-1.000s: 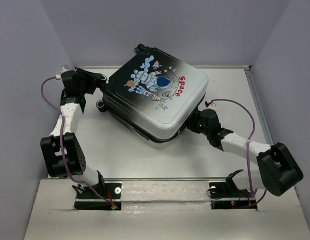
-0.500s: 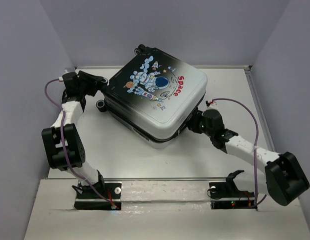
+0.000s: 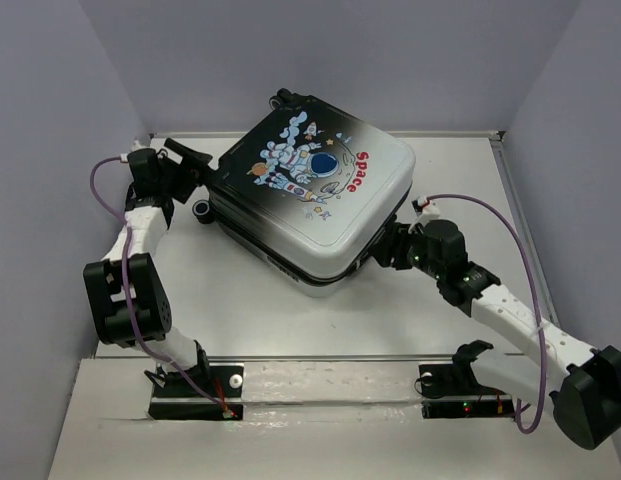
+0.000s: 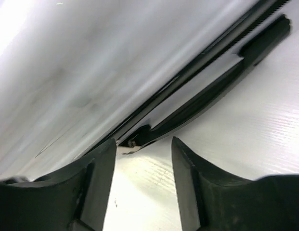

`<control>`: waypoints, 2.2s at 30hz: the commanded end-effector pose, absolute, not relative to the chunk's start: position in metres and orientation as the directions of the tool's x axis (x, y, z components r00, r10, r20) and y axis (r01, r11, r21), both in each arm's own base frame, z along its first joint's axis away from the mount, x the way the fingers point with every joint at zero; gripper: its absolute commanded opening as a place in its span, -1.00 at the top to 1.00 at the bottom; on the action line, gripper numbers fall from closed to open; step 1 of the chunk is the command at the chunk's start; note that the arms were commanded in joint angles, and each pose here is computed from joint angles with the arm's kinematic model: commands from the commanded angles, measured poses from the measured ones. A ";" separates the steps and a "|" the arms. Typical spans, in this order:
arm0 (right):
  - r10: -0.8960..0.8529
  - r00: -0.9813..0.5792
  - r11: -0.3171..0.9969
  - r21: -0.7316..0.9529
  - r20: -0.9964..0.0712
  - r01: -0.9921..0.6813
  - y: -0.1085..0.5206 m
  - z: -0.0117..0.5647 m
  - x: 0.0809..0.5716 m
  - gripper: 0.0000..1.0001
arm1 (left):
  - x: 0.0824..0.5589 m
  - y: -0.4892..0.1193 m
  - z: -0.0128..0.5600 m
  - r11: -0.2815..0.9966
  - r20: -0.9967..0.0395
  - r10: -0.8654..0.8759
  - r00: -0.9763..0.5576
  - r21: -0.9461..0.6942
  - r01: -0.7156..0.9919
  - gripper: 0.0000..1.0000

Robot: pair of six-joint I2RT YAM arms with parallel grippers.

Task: Pack the luggage

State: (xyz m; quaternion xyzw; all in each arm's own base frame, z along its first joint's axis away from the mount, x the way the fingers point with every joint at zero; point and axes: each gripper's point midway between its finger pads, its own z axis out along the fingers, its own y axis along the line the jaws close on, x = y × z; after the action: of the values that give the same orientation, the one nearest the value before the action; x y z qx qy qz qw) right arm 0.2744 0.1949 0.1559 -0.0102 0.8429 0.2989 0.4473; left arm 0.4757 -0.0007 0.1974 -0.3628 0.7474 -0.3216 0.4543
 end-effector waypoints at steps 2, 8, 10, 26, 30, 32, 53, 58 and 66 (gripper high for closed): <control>0.144 -0.578 0.726 0.483 -0.803 -0.490 0.214 0.183 0.249 0.09 | 0.460 0.014 0.270 0.622 -0.590 -0.781 -0.205 -0.766 -0.164 -0.98; 0.092 -0.557 0.635 0.479 -0.825 -0.605 0.225 0.184 0.222 0.76 | 0.416 0.030 0.310 0.678 -0.679 -0.731 -0.058 -0.716 -0.168 -0.94; 0.098 -0.523 0.611 0.466 -0.847 -0.640 0.230 0.190 0.221 0.79 | 0.391 0.015 0.322 0.687 -0.685 -0.726 -0.063 -0.721 -0.088 -0.72; -0.031 -0.407 0.558 0.322 -0.913 -0.765 0.247 0.160 0.240 -0.06 | 0.254 -0.151 0.135 0.543 -0.459 -0.730 -0.506 -0.839 -0.023 0.34; -0.064 -0.404 0.571 0.298 -0.913 -0.765 0.248 0.149 0.247 -0.06 | 0.247 -0.178 0.120 0.583 -0.482 -0.654 -0.583 -0.812 0.017 0.33; -0.065 -0.397 0.603 0.281 -0.916 -0.747 0.245 0.147 0.254 -0.06 | 0.243 -0.192 0.125 0.587 -0.505 -0.621 -0.599 -0.806 0.072 0.33; -0.005 -0.311 0.604 0.246 -0.950 -0.759 0.250 0.138 0.268 -0.02 | 0.242 -0.224 0.150 0.597 -0.581 -0.532 -0.615 -0.773 0.213 0.31; 0.031 -0.282 0.613 0.241 -0.959 -0.752 0.251 0.138 0.275 0.03 | 0.243 -0.229 0.158 0.591 -0.591 -0.528 -0.610 -0.771 0.235 0.31; 0.056 -0.289 0.592 0.265 -0.956 -0.761 0.257 0.136 0.276 0.27 | 0.246 -0.237 0.162 0.583 -0.595 -0.525 -0.609 -0.772 0.252 0.31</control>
State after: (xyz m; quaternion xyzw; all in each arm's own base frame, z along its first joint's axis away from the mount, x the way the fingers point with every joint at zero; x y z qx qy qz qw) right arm 0.2690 0.2470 0.1157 -0.2497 0.7430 0.3590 0.5067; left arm 0.2229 -0.2169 0.0993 -0.1024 0.8365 -0.3922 0.3686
